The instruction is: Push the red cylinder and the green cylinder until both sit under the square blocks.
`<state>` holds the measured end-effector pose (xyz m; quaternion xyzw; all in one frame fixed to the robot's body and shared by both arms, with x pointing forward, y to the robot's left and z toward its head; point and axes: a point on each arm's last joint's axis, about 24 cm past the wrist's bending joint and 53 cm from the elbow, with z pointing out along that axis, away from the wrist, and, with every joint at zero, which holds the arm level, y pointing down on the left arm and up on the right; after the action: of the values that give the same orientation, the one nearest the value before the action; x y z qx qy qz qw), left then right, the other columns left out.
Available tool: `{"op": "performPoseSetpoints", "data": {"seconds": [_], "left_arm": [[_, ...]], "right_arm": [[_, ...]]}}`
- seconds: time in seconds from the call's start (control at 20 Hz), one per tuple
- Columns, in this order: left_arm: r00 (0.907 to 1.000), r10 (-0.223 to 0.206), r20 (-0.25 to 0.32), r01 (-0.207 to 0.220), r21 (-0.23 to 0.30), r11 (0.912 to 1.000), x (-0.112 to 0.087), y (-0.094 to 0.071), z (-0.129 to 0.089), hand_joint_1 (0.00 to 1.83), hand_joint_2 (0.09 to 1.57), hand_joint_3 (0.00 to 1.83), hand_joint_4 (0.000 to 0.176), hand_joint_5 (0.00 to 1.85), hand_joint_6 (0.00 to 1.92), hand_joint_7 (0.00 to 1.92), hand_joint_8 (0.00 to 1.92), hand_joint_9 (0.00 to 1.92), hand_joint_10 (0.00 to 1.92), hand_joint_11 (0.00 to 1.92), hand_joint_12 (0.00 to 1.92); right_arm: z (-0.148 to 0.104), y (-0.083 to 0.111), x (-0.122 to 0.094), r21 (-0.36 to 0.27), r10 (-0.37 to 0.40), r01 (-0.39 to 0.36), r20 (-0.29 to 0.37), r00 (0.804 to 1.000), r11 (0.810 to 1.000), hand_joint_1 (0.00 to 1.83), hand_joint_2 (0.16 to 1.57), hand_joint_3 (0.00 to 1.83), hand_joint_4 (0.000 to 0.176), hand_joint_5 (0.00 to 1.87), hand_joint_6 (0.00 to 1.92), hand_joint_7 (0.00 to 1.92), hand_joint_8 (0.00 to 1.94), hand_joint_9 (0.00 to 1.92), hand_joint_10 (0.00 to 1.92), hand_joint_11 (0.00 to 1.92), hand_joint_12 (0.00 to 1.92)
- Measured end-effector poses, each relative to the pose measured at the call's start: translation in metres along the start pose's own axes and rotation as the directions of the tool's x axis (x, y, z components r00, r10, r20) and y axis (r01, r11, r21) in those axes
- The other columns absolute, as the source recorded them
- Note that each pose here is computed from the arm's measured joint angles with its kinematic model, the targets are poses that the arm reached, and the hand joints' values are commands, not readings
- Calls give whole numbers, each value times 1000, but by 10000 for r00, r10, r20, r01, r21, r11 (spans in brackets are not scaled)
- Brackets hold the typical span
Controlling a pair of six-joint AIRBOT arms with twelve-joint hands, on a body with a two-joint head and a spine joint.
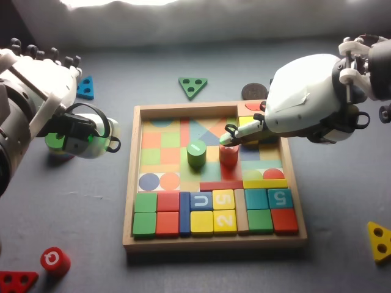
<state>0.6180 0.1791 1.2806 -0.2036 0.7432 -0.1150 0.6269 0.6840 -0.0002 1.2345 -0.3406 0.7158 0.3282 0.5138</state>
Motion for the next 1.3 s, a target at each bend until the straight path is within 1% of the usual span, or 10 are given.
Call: {"op": "performPoseSetpoints", "data": {"seconds": [0.15, 0.3, 0.35, 0.45, 0.55, 0.65, 0.7, 0.95, 1.1, 1.3], "left_arm": [[10000, -13, -13, 13, 6, 10000, 0, 0, 0, 0, 1341, 4, 0, 80, 1, 73, 3, 72, 2, 0, 172], [10000, -22, -48, 22, -13, 10000, 0, 0, 0, 0, 1342, 2, 0, 84, 1, 74, 1, 77, 1, 0, 178], [10000, -22, -51, 22, -6, 10000, 0, 0, 0, 0, 1342, 1, 0, 102, 1, 98, 0, 103, 1, 0, 242], [10000, -22, -46, 22, -21, 10000, 0, 0, 0, 0, 1345, 1, 0, 86, 1, 75, 2, 77, 2, 0, 182], [10000, -20, -53, 20, -3, 10000, 1, 0, 0, 0, 1341, 1, 0, 123, 4, 109, 3, 108, 4, 0, 276], [10000, -21, -67, 21, 4, 10000, 1, -1, -1, 0, 1344, 1, 0, 81, 1, 73, 1, 74, 1, 0, 195], [10000, -23, -69, 23, -1, 10000, 1, 0, -1, 0, 1338, 0, 0, 114, 0, 103, 1, 104, 0, 0, 255], [9999, -83, -146, 83, -28, 10000, 2, 0, -1, 0, 1338, 0, 0, 91, 2, 87, 3, 92, 3, 0, 231], [9998, -96, -152, 95, -27, 10000, 2, 0, -1, 0, 1346, 2, 0, 103, 3, 103, 4, 108, 4, 0, 271], [9998, -99, -154, 98, -55, 9999, 2, 0, -1, 0, 1330, 0, 0, 115, 3, 106, 2, 105, 2, 0, 247]], "right_arm": [[0, -2, 3, 54, 39, -38, -30, 10000, 10000, 1788, 882, 631, 0, 56, 0, 1654, 1941, 1789, 1921, 1825, 1921], [1, -2, 7, 70, 97, -96, -117, 9999, 9999, 1781, 881, 633, 0, 67, 2, 1637, 1941, 1777, 1921, 1829, 1921], [1, -3, 8, 90, 111, -110, -115, 9999, 9999, 1792, 886, 642, 0, 73, 4, 1642, 1941, 1779, 1921, 1825, 1921], [2, -4, 11, 113, 178, -176, -157, 9997, 9998, 1789, 887, 650, 0, 97, 11, 1654, 1941, 1779, 1921, 1825, 1921], [2, -4, 15, 127, 314, -311, -221, 9993, 9994, 1795, 888, 656, 0, 70, 1, 1657, 1941, 1795, 1921, 1851, 1921], [-1, -6, 18, 137, 389, -385, -285, 9988, 9992, 1797, 883, 656, 0, 107, 17, 1661, 1941, 1794, 1921, 1854, 1921], [-3, -8, 19, 141, 409, -405, -317, 9987, 9991, 1811, 877, 655, 0, 101, 12, 1672, 1941, 1800, 1921, 1860, 1921], [-25, -22, 30, 341, 528, -509, -559, 9970, 9981, 1831, 896, 658, 0, 83, 6, 1656, 1941, 1811, 1921, 1912, 1921], [-34, -17, 39, 241, 434, -416, -790, 9959, 9988, 1818, 914, 620, 0, 60, 0, 1653, 1941, 1808, 1921, 1896, 1921], [-46, -9, 47, 94, 412, -405, -971, 9944, 9991, 1823, 891, 628, 0, 119, 10, 1658, 1941, 1801, 1921, 1913, 1921]]}}
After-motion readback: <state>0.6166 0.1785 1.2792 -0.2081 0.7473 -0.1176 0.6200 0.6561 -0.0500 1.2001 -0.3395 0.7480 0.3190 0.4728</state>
